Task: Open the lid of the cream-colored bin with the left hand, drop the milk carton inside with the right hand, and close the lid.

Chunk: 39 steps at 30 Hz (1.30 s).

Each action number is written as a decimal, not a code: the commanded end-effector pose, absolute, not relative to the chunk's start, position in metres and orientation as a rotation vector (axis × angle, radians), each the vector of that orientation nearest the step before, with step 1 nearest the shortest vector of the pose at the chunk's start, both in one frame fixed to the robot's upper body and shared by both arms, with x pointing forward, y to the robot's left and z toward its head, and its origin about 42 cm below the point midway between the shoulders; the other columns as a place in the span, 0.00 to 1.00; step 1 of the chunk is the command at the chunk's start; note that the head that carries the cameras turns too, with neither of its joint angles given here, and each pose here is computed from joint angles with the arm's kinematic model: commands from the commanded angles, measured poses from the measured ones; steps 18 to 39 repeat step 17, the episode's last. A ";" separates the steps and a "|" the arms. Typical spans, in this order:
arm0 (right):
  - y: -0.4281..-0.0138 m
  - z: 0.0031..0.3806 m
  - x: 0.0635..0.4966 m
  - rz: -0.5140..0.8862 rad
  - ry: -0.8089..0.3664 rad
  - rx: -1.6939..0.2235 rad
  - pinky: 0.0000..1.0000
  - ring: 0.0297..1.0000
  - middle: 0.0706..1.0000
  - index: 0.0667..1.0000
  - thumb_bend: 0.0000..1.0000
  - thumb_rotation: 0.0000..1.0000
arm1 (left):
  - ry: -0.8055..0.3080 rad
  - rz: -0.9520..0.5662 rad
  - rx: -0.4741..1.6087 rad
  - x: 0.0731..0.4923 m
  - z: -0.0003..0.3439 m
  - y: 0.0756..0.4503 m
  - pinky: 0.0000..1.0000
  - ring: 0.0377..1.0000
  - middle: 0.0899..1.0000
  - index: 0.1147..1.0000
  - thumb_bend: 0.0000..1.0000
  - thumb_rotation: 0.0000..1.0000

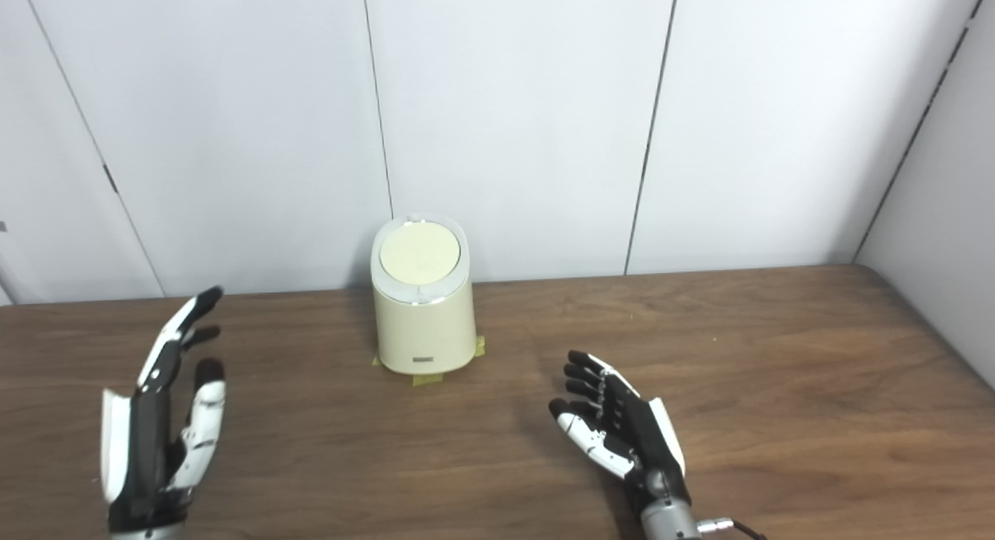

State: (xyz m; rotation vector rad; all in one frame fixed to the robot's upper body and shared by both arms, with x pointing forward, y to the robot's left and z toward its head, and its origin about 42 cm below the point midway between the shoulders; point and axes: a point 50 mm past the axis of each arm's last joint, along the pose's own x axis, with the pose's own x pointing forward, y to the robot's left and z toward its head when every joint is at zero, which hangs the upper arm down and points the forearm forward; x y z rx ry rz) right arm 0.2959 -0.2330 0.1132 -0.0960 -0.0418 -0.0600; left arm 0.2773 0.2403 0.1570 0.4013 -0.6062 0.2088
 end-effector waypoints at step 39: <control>-0.242 0.117 0.296 -0.098 -0.097 -0.097 0.65 0.73 0.73 0.72 0.25 0.06 | -0.176 0.176 0.068 0.267 0.113 0.257 0.75 0.80 0.80 0.76 0.20 0.17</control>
